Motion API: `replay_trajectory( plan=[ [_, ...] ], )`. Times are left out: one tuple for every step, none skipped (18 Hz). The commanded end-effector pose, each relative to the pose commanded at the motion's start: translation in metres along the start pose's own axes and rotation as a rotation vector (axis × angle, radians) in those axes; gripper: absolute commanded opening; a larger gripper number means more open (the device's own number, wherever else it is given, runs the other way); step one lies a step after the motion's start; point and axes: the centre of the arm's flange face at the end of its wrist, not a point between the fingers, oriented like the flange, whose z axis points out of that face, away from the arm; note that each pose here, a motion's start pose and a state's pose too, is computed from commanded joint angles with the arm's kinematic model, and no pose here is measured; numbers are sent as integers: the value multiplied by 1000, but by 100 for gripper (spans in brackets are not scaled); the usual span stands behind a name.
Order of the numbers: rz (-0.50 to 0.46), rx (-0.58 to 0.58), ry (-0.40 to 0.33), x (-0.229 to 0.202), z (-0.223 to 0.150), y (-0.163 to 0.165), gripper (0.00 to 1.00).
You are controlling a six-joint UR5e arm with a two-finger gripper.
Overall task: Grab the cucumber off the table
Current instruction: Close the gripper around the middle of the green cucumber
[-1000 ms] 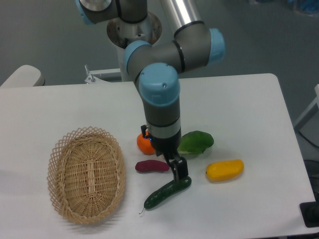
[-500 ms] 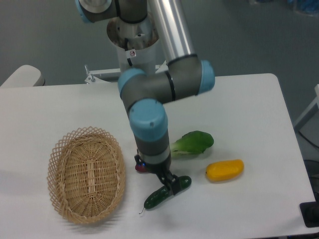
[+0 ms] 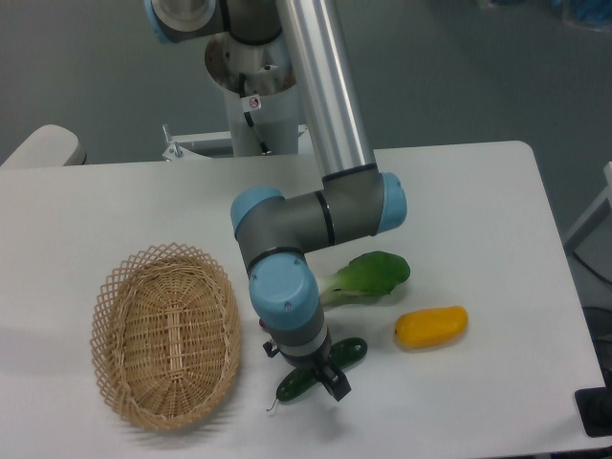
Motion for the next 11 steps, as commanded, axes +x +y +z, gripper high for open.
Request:
replay_trajectory(
  plan=[
    [2, -4, 5, 2, 5, 0, 100],
    [1, -5, 9, 5, 7, 1, 100],
    [3, -6, 11, 6, 8, 1, 100],
    [2, -7, 12, 6, 9, 1, 100],
    [-1, -7, 14, 7, 10, 1, 100],
    [1, -10, 16, 7, 11, 2, 100],
    [0, -9, 19, 8, 12, 2, 100],
    [1, -9, 19, 8, 13, 2, 100],
    [3, -9, 18, 7, 12, 1, 99],
    [2, -7, 17, 6, 11, 1, 87],
    [2, -4, 18, 6, 10, 1, 58]
  ],
)
